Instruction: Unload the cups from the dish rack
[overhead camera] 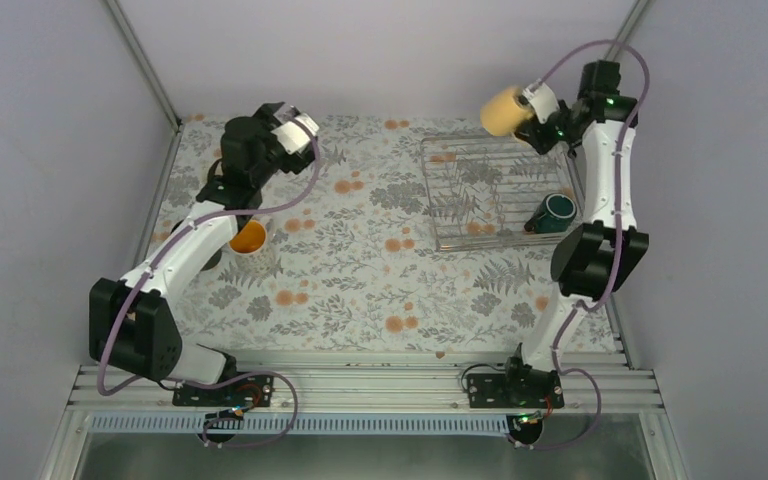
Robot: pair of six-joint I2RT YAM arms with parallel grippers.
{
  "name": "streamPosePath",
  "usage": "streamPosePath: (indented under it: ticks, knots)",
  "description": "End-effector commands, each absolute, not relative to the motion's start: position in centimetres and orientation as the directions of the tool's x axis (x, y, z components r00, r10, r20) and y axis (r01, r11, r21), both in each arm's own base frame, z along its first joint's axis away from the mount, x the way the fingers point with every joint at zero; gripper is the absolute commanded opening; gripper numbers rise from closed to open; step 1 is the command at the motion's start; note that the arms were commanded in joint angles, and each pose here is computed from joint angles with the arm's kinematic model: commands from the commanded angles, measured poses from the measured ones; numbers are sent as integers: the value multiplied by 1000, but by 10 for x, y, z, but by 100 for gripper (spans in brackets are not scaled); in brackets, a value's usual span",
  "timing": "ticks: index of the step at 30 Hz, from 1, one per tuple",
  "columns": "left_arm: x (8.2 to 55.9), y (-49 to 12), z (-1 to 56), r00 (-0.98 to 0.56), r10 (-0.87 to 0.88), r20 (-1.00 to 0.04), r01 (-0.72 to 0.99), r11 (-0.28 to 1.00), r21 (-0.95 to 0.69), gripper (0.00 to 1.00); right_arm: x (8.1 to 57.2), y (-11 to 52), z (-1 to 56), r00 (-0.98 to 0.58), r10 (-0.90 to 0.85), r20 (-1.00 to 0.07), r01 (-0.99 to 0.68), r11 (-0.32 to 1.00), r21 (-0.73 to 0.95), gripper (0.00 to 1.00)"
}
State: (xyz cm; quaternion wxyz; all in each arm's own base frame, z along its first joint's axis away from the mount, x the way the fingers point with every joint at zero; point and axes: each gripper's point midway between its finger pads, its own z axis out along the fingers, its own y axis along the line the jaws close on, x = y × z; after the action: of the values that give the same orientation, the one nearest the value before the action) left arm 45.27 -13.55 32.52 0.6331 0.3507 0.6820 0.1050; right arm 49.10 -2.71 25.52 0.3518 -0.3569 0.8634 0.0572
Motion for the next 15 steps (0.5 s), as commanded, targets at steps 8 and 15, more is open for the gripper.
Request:
streamPosePath:
  ticks: [8, 15]
  knots:
    - [393, -199, 359, 433, 488, -758, 494, 575, 652, 96, 418, 148, 383, -320, -274, -907, -900, 387, 200, 3]
    - [342, -224, 364, 581, 257, -772, 640, 441, 629, 99, 377, 198, 394, -319, -180, -930, -946, 121, 301, 3]
